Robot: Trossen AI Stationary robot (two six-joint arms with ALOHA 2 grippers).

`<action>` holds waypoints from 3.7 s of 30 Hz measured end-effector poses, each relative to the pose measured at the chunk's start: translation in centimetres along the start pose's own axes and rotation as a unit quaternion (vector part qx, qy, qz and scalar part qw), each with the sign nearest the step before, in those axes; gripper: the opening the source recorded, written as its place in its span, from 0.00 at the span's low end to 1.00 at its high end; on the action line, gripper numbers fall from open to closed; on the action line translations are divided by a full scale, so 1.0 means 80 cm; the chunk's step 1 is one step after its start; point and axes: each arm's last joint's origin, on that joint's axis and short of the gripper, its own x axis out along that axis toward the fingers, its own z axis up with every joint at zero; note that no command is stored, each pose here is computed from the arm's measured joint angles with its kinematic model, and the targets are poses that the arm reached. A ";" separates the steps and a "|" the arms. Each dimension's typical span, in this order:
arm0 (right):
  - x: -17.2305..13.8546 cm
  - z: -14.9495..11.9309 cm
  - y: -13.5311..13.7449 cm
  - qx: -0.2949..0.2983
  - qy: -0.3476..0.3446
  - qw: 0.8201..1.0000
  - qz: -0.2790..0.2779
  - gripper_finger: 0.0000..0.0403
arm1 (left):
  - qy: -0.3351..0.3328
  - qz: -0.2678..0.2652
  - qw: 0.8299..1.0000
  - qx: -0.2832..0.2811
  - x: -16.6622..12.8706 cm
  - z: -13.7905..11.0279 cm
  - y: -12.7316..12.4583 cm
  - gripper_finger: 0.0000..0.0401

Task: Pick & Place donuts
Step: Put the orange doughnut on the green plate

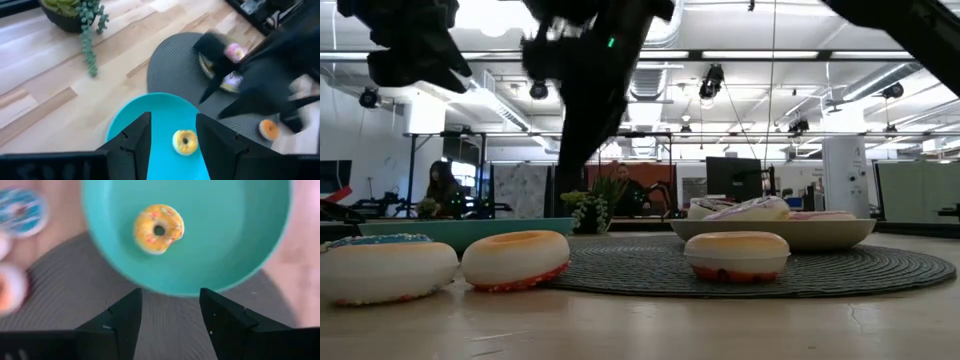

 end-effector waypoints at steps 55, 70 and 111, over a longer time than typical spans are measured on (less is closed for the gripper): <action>0.001 -0.173 0.226 -0.168 -0.027 0.985 0.021 0.43 | 0.032 0.047 0.998 0.017 0.035 -0.021 -0.003 0.32; 0.021 -0.188 0.223 -0.169 -0.041 0.984 0.033 0.36 | 0.032 0.048 0.998 0.018 0.035 -0.021 -0.003 0.32; -0.038 -0.093 0.016 0.382 -0.361 0.816 0.240 0.02 | -0.014 -0.033 0.994 0.103 0.032 -0.014 -0.025 0.32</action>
